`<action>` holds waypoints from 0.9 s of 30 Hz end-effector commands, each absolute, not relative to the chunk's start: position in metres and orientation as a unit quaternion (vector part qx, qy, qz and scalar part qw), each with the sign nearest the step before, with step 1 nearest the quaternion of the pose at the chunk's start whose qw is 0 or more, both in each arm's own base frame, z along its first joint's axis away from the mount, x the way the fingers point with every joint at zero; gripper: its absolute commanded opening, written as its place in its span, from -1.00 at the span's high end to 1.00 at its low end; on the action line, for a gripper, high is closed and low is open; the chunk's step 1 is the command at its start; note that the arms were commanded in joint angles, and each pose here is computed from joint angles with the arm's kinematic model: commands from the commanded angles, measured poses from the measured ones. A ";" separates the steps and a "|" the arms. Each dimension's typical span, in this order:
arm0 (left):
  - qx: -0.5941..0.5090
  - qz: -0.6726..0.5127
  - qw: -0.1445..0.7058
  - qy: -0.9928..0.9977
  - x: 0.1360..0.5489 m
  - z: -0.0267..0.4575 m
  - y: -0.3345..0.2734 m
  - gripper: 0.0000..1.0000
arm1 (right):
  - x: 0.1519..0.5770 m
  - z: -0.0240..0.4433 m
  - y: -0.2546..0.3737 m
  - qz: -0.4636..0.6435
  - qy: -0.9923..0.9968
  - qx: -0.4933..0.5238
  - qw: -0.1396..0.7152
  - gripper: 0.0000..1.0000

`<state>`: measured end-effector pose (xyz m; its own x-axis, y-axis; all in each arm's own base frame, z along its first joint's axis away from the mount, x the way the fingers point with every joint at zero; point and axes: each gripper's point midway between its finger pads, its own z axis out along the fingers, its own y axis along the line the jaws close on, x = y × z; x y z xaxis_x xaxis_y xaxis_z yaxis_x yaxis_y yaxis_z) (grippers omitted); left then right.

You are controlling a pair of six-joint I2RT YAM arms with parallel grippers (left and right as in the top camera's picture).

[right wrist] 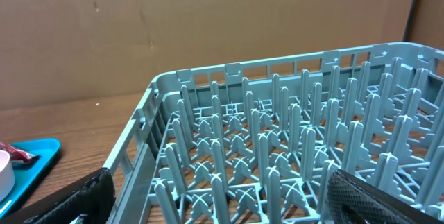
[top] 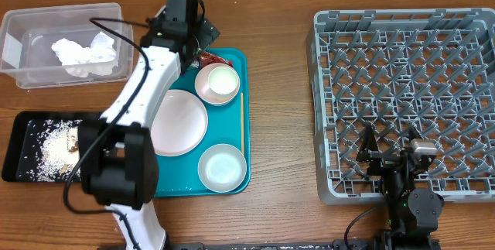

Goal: Sort waste into correct bins and load items into the dishwasher
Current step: 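Reach the left gripper to the red snack wrapper and grasp it, then carry the red wrapper left and drop it into the clear bin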

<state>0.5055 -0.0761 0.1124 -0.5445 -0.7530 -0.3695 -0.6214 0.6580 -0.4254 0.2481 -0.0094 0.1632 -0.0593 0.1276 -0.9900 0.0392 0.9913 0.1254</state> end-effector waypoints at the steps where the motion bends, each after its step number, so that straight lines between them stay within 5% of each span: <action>1: -0.439 -0.099 0.258 0.855 0.512 0.079 -0.062 -1.00 | 0.248 0.162 -0.009 0.032 0.726 0.056 0.685 -1.00; 9: -0.429 -0.123 0.242 0.862 0.527 0.039 -0.076 -0.96 | 0.248 0.161 -0.009 0.032 0.726 0.056 0.685 -1.00; 13: -0.429 -0.118 0.236 0.864 0.526 0.031 -0.075 -0.47 | 0.248 0.161 -0.009 0.032 0.726 0.056 0.685 -1.00; 20: -0.413 -0.114 0.240 0.871 0.527 0.030 -0.074 0.85 | 0.248 0.161 -0.009 0.032 0.726 0.056 0.685 -1.00; 27: -0.411 -0.116 0.262 0.866 0.527 0.068 -0.054 0.92 | 0.248 0.161 -0.009 0.032 0.726 0.056 0.685 -1.00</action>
<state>0.5230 -0.0711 0.0363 -0.5493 -0.7702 -0.3242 -0.6656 0.6378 -0.3875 0.2481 -0.0094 0.1630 -0.0600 0.1277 -0.9900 0.0393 0.9913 0.1255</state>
